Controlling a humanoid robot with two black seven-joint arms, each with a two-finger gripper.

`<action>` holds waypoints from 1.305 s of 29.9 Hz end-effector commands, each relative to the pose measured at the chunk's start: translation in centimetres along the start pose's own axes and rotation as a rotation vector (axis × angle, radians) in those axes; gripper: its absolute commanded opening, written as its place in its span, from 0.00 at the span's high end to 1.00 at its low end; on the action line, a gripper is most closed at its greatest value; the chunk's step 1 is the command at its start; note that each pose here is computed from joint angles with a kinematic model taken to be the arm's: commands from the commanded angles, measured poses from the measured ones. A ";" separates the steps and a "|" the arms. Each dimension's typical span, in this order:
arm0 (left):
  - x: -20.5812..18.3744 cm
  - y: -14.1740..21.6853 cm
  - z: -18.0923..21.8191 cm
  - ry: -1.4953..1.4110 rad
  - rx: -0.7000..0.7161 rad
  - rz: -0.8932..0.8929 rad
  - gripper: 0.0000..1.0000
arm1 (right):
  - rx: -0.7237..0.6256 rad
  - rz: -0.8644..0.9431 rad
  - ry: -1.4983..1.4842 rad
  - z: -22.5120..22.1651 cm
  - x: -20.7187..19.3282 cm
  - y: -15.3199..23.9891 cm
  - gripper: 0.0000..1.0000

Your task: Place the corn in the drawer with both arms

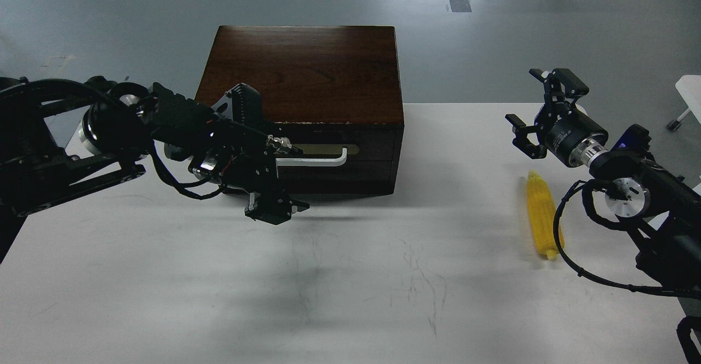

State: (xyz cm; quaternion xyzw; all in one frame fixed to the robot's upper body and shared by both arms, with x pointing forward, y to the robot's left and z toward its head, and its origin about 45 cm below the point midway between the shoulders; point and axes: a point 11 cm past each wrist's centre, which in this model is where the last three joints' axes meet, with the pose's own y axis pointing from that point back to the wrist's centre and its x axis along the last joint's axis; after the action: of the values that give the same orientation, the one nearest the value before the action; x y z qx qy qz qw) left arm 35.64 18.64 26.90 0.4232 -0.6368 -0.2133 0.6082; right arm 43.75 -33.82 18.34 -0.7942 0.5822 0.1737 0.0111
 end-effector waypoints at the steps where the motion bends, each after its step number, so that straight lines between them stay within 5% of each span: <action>1: -0.3 0.1 -0.4 0.010 0.010 0.001 0.01 | 0.000 0.001 0.000 0.0 0.1 0.0 0.00; 39: -0.6 -1.0 -1.3 0.044 0.029 0.058 0.01 | -0.010 0.015 -0.004 0.5 0.4 0.2 0.00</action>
State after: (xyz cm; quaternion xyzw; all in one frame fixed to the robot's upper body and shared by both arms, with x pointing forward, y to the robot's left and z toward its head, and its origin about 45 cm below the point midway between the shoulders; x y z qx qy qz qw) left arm 37.07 18.90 25.85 0.4185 -0.6376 -0.1784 0.6217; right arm 43.57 -34.20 17.79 -0.7894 0.5875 0.1780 0.0070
